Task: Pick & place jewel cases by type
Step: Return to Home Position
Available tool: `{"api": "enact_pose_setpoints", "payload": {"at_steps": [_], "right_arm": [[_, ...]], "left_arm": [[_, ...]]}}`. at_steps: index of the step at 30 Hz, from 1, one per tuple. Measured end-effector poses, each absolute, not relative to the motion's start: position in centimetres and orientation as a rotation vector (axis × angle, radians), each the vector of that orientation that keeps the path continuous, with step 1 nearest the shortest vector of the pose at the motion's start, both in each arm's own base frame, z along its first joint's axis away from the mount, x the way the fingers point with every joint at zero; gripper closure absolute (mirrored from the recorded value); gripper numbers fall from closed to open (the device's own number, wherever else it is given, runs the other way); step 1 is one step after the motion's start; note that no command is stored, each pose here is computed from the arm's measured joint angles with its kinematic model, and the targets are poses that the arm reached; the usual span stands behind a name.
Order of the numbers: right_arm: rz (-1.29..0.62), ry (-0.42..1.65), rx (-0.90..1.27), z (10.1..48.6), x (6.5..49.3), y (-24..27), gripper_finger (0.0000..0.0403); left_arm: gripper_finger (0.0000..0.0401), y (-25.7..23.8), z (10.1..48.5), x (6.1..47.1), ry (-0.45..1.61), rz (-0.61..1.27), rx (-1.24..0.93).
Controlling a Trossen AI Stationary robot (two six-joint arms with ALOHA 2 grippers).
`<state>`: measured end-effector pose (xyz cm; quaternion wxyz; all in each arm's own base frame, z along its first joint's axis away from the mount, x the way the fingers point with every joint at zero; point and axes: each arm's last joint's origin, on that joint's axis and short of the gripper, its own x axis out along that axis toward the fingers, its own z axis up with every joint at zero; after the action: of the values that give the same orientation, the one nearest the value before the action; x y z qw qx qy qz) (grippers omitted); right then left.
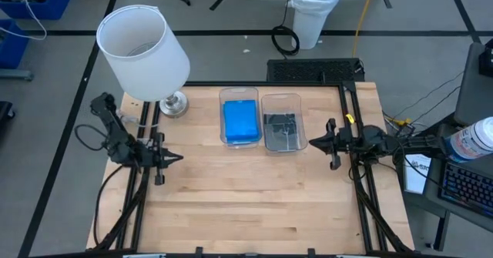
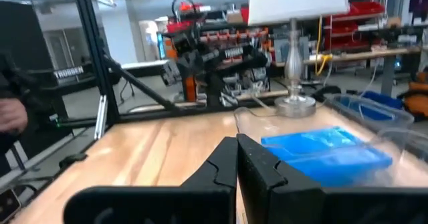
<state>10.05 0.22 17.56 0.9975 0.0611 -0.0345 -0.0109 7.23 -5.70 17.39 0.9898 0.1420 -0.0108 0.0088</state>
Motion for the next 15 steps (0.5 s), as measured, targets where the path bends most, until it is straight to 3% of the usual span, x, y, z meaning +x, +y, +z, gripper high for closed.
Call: {"api": "enact_pose_setpoints", "payload": {"at_steps": [15], "right_arm": [[-0.004, -0.121, 0.054, 17.99, 9.92, 0.27, 0.0403]], "left_arm": [[0.0392, -5.81, 17.28, 7.16, -0.034, 0.026, 0.309]]}}
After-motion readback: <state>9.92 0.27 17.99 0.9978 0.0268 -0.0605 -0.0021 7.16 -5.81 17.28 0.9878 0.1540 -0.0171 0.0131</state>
